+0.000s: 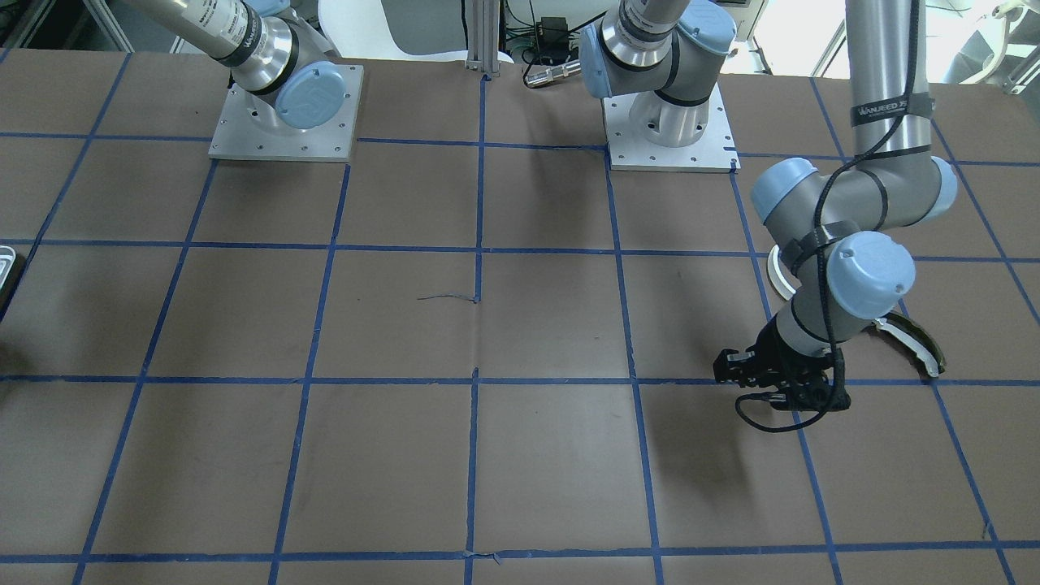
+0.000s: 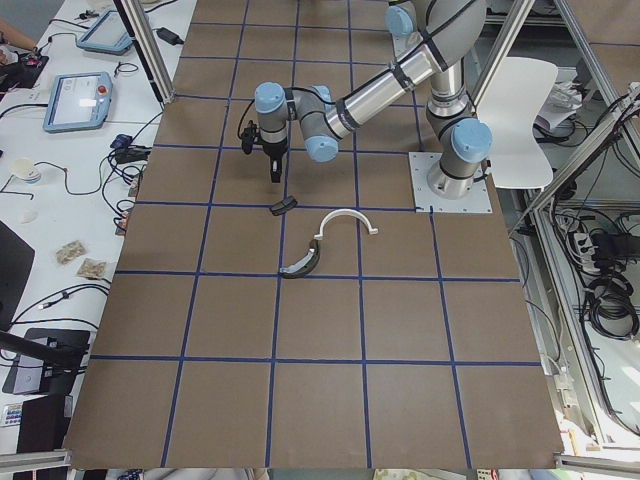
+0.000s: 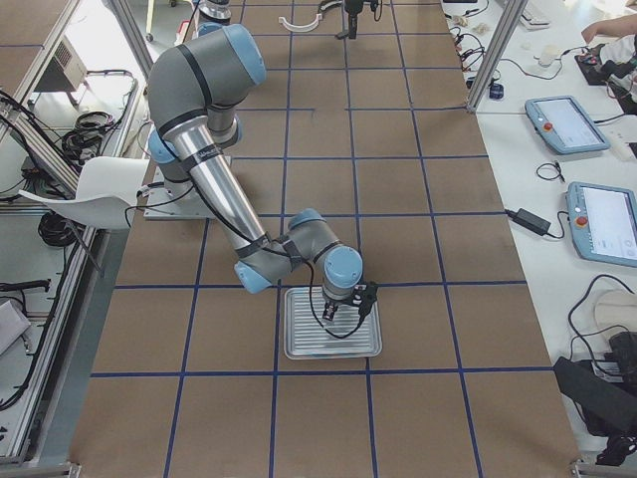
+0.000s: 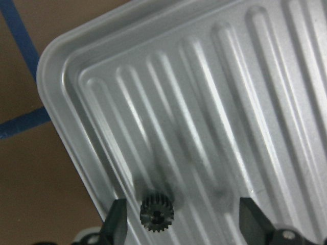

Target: Place bearing gear from tray to pile

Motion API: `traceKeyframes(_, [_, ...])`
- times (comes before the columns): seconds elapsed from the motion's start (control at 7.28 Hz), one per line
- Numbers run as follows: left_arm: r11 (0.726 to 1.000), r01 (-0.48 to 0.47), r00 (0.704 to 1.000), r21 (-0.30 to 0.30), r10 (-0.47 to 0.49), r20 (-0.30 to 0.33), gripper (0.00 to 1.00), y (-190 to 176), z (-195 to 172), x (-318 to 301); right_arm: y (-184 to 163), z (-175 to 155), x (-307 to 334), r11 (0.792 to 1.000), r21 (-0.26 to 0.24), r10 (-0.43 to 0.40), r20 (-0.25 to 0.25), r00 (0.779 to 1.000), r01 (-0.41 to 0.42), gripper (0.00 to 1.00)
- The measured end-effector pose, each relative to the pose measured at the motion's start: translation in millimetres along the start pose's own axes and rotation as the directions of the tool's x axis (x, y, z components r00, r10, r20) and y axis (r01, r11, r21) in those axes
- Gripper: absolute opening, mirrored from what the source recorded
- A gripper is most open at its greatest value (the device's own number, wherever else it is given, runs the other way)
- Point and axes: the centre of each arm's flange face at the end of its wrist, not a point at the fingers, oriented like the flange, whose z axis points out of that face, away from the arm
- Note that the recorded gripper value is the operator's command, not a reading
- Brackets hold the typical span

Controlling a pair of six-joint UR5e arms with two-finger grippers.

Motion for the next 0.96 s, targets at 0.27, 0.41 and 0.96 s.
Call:
traceKeyframes(0.27, [0.997,-0.076,0.997,-0.022,0.076,-0.006,0.0,20.7,8.8,-66.9,0.4,4.1,-0.1,1.0,-0.01,0.0,0.005,1.0,0.0,0.48])
traceKeyframes(0.41, [0.995,-0.091,0.996,-0.036,0.09,-0.017,0.0,34.7,15.5,-89.9,1.6,5.3,-0.9,1.0,-0.022,0.001,0.013,1.0,-0.001,0.29])
traceKeyframes(0.96, [0.994,-0.093,0.995,-0.058,0.091,-0.033,1.0,67.2,21.0,-106.1,4.2,5.9,-2.1,0.999,-0.051,0.003,0.032,0.999,-0.002,0.0])
